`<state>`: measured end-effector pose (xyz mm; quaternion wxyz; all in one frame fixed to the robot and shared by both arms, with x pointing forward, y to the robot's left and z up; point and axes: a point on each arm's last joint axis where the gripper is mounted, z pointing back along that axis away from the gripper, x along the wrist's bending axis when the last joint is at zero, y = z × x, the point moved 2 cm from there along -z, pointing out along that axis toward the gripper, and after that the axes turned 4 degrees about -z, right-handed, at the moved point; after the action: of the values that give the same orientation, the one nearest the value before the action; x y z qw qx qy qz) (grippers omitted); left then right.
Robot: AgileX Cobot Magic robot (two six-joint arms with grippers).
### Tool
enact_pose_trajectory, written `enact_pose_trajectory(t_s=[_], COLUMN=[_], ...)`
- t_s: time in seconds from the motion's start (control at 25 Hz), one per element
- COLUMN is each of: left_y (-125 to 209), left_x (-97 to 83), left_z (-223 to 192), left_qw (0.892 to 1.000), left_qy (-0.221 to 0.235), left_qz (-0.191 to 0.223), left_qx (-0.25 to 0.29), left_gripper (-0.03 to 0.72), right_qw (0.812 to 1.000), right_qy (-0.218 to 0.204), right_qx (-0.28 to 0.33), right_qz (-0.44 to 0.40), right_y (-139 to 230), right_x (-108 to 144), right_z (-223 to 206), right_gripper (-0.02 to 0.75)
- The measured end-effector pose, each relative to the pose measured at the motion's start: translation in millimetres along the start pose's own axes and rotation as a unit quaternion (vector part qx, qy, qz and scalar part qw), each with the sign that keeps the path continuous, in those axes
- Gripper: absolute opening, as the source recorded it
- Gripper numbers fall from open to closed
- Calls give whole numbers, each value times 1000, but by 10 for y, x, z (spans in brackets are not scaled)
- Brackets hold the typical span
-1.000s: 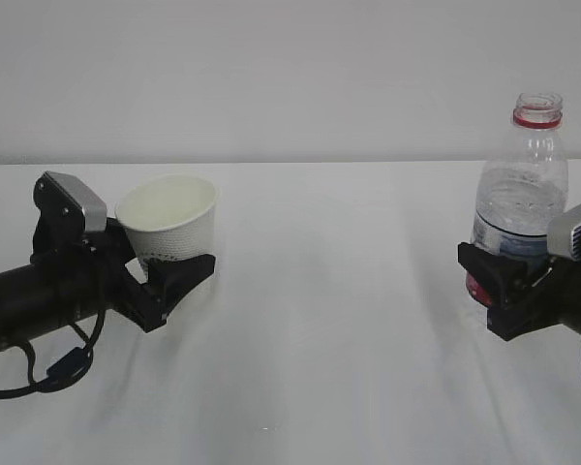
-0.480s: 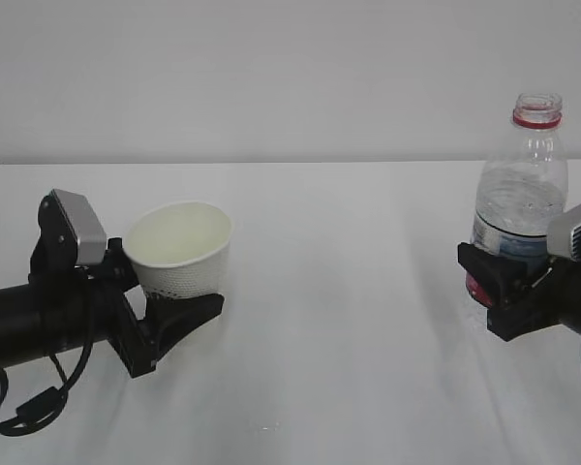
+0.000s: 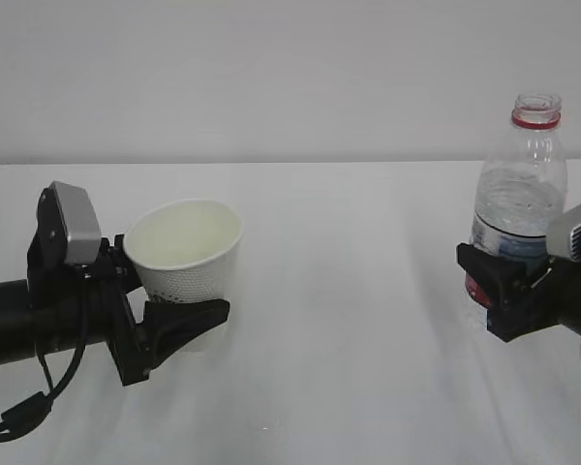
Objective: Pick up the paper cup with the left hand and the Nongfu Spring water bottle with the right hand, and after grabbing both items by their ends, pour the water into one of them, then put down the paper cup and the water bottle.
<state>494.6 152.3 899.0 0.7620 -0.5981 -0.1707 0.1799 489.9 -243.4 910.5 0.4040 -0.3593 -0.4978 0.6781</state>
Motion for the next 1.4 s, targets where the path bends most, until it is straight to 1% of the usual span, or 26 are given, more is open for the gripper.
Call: enact_pose_trajectory(t_s=[0.24,0.48,0.8,1.2,1.4], left_y=[-5,-35,-76,-275,-378], left_x=[-82,-270,-446,-635,-702], left_z=[-20,-114,-204,-428,-529], left_qw=[1000,998,996,989,987], left_qy=[24,60,92,136,140], left_qz=[2,-5,-14,-49,-54], left_qx=[2,1,-3,-34,-51], left_gripper=[585,585,585,585,585], right_qw=[1000,1000,1000,1000,1000], right_qy=[-12,-15,-17,-18,-18], right_qx=[0,0,0,0,0], right_qz=[6,8,9,10,10], right_y=[0,1,1,1,1], right_x=[26,34,37,39,39], right_z=[1,1,1,1,1], right_gripper=[483,482,482,482,482])
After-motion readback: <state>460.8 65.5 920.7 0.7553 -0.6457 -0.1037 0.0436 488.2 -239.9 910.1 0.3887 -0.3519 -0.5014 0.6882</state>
